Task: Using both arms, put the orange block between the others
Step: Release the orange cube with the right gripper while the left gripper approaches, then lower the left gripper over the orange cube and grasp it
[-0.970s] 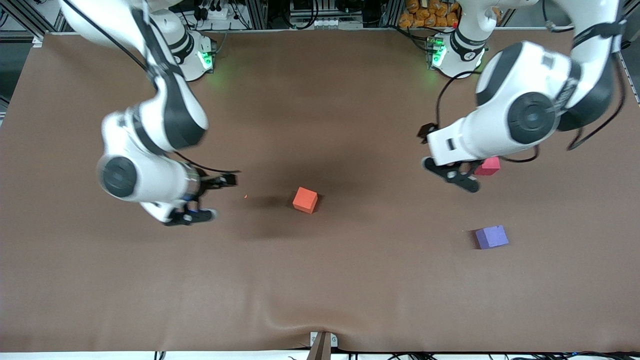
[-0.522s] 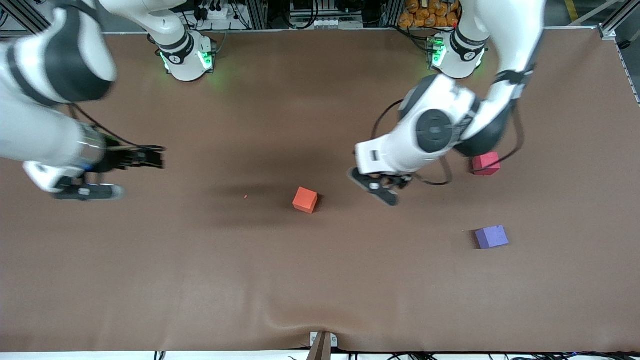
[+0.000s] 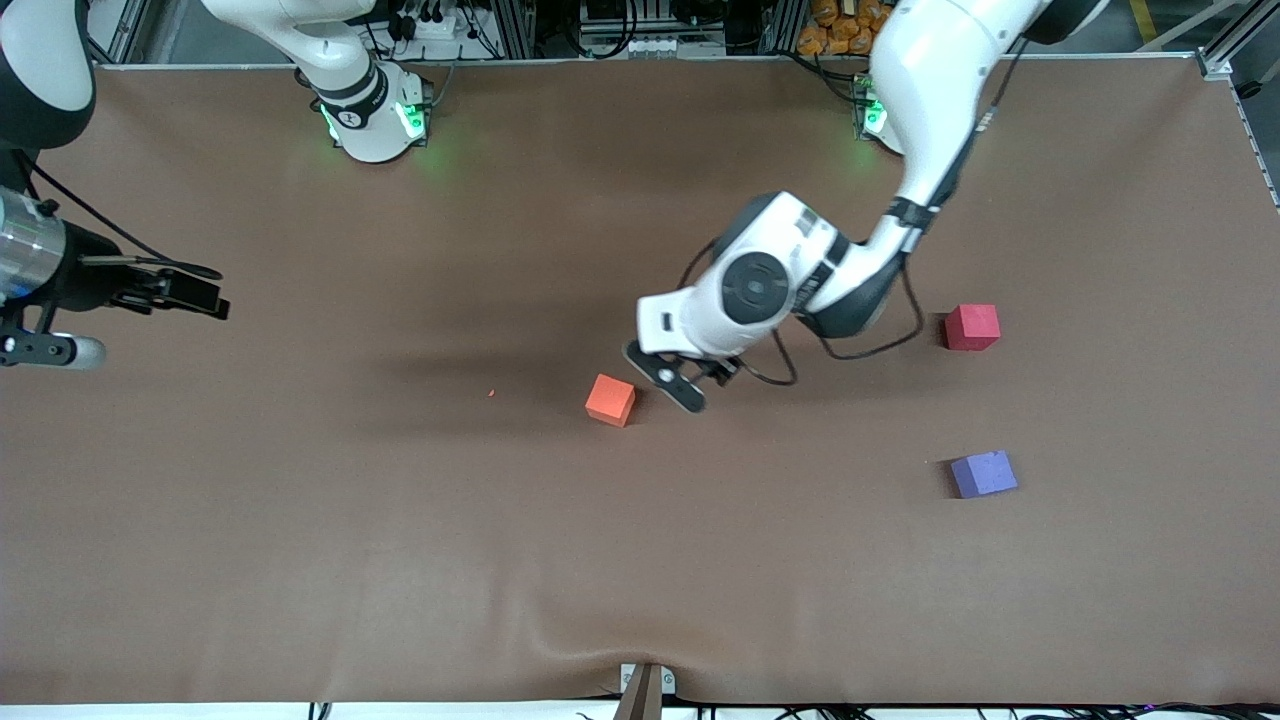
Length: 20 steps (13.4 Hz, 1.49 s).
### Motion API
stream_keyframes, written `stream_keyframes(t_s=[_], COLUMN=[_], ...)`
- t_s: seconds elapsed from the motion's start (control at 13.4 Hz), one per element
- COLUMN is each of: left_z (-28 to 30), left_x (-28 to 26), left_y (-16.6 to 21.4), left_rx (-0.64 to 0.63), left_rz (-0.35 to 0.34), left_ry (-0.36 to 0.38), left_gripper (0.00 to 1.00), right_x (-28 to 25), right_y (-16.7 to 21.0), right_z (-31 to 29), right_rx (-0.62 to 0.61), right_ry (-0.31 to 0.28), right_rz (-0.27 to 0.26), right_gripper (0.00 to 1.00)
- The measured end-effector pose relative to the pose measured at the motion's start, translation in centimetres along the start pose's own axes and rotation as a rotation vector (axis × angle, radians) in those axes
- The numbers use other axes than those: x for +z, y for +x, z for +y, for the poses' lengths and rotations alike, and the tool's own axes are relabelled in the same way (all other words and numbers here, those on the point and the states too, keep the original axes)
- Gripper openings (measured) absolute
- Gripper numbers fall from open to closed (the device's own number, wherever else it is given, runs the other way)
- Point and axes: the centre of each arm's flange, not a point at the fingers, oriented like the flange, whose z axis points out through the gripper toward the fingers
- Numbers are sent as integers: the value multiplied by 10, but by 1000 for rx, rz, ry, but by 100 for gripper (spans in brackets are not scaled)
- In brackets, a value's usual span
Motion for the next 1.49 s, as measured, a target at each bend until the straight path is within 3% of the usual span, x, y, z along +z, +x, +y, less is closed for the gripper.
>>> stream_keyframes(t_s=[0.3, 0.6, 0.9, 1.27, 1.49], left_z=[47, 78, 77, 74, 74], left_x=[31, 62, 79, 82, 89], left_y=[2, 10, 19, 20, 21], left_rx=[-48, -89, -89, 5, 23], left_rz=[14, 106, 204, 226, 236], left_ry=[70, 89, 97, 210, 220], left_gripper=[100, 100, 100, 100, 100], right_x=[-2, -11, -18, -17, -14], right_y=[-1, -8, -18, -18, -17], right_z=[31, 35, 35, 27, 29], right_rx=[-25, -27, -27, -40, -37], right_ry=[-19, -17, -14, -15, -15], right_rz=[2, 12, -10, -11, -17], right_gripper=[100, 100, 100, 100, 100])
